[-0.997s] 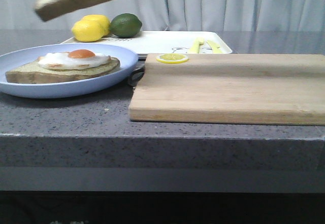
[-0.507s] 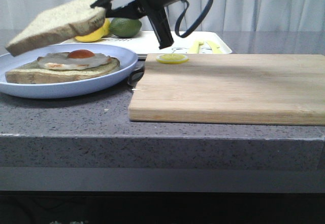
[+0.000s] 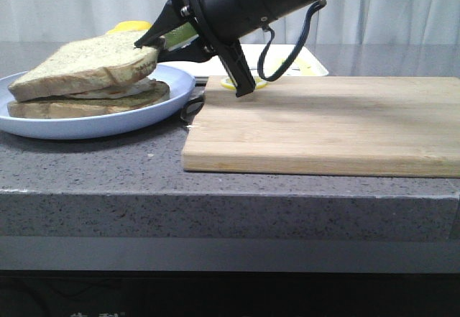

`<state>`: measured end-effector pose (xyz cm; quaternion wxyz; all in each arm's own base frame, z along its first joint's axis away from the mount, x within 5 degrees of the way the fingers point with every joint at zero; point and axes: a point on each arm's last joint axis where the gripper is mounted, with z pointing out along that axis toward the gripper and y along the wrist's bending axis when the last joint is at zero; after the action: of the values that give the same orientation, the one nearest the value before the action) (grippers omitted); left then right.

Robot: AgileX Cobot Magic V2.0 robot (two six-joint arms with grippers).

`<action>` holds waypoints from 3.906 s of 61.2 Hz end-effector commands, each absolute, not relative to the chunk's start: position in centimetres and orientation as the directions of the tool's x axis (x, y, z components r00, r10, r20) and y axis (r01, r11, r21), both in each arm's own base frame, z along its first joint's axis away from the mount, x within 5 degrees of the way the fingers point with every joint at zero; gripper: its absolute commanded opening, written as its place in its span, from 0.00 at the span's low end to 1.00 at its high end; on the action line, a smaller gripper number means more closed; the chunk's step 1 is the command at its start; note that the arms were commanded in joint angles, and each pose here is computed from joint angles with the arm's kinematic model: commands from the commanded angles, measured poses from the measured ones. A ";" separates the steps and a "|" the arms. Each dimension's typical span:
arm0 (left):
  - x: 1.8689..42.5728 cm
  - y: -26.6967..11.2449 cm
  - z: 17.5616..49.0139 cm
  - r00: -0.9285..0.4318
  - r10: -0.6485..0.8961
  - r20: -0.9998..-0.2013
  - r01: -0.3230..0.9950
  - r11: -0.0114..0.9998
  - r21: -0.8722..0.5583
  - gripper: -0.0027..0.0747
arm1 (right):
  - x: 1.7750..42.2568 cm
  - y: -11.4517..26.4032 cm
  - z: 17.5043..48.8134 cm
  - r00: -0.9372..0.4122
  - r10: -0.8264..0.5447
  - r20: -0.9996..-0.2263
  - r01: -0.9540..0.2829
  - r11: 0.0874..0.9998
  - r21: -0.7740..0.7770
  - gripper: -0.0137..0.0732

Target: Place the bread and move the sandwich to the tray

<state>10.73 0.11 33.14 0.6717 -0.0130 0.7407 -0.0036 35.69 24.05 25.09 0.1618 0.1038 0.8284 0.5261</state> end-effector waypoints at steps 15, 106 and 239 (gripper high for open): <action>10.8 0.1 34.7 0.006 -0.027 -1.000 -0.009 1.000 -0.027 0.77 | 35.8 22.7 28.2 -0.920 0.347 -0.184 -0.051 0.360 0.932 0.63; 10.8 0.1 34.7 0.004 -0.027 -1.000 -0.009 1.000 -0.027 0.77 | 10.3 1.6 35.2 -0.314 0.013 -0.949 -0.140 0.988 0.060 0.07; 35.5 -4.3 27.4 -0.769 0.024 -0.638 0.086 0.994 -0.066 0.41 | 3.7 0.7 28.8 -0.046 0.052 -0.998 -0.151 0.987 0.058 0.07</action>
<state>35.27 -4.11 25.04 0.2917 0.0278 0.9553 -0.0402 3.72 0.74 27.32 0.6530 -0.0361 0.7526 0.0767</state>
